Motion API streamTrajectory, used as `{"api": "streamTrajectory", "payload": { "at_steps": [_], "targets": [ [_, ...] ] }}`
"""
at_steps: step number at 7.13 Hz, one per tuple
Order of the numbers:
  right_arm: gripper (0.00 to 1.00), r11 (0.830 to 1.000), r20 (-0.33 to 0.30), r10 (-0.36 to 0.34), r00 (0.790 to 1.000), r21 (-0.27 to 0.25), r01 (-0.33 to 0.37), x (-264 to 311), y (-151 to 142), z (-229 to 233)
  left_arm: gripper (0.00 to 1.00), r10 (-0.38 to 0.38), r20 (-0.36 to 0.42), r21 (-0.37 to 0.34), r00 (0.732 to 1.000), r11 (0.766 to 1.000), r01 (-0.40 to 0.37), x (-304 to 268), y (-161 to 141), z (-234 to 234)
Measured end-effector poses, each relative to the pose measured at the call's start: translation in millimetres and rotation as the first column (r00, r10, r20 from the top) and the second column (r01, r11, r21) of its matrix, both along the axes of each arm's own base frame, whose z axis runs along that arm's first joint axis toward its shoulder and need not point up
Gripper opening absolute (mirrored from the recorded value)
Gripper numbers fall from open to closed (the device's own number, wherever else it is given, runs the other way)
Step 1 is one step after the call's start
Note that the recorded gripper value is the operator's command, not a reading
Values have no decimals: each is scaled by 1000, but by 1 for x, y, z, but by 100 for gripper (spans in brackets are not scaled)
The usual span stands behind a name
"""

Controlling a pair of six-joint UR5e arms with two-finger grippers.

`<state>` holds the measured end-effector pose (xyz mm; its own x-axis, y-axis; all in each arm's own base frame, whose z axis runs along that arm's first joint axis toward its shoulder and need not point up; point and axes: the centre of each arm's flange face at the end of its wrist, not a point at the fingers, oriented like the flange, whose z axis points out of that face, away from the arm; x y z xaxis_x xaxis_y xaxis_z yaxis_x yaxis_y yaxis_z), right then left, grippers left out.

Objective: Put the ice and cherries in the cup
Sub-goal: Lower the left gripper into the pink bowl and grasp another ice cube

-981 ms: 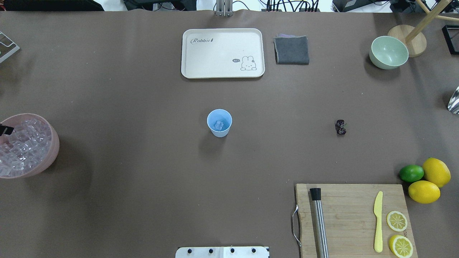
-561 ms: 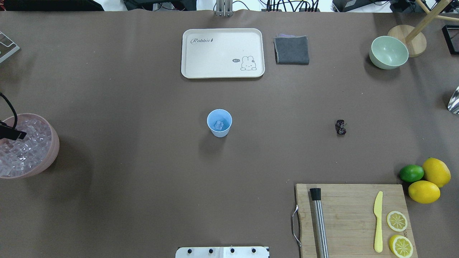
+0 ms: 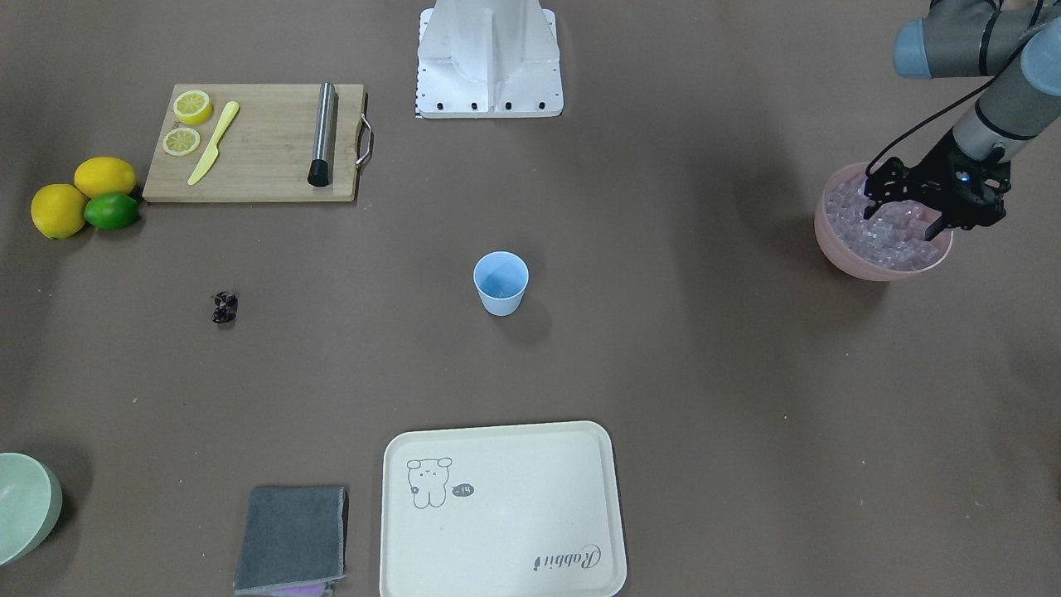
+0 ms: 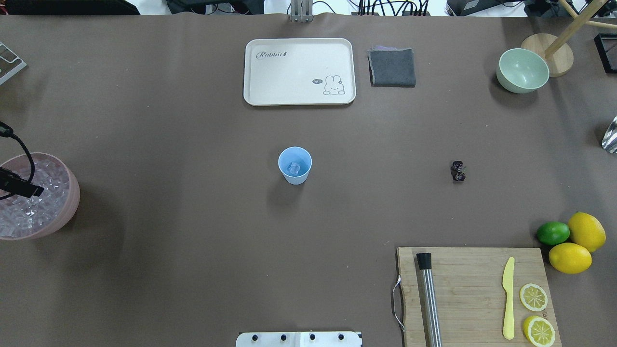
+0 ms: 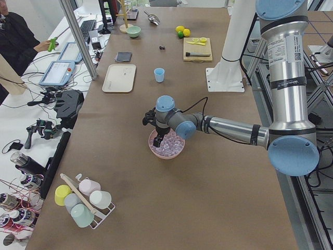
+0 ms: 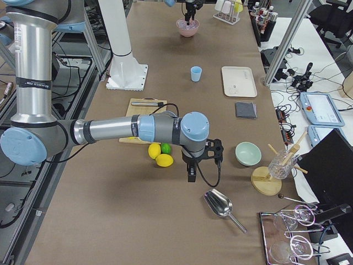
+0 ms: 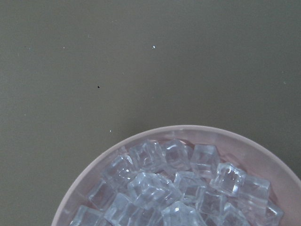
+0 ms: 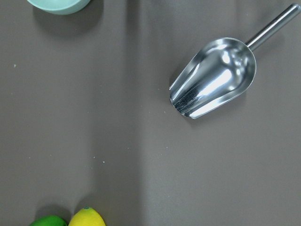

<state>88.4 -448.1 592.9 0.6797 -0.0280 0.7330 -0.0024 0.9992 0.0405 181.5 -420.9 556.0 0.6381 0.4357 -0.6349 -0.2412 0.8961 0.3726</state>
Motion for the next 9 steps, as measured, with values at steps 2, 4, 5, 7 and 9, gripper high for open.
{"api": "streamTrajectory", "payload": {
  "at_steps": [2,4,5,7,9],
  "targets": [
    [100,1000,14,0,1000,-5,0,-1,0,2,97,8,7,-12,1000,1000,-8,4,0,8],
    [100,1000,22,1,1000,-10,-1,-2,1,4,97,15,11,-22,1000,1000,-14,6,0,14],
    [100,1000,23,1,1000,-10,0,-2,2,4,97,20,13,-27,1000,999,-20,9,1,16],
    [100,1000,22,0,1000,-3,0,-1,-1,1,97,34,21,-36,999,999,-33,14,4,23],
    [100,1000,21,1,1000,2,-1,-1,-3,-2,97,37,24,-39,999,999,-36,15,5,25]
  ]
}}
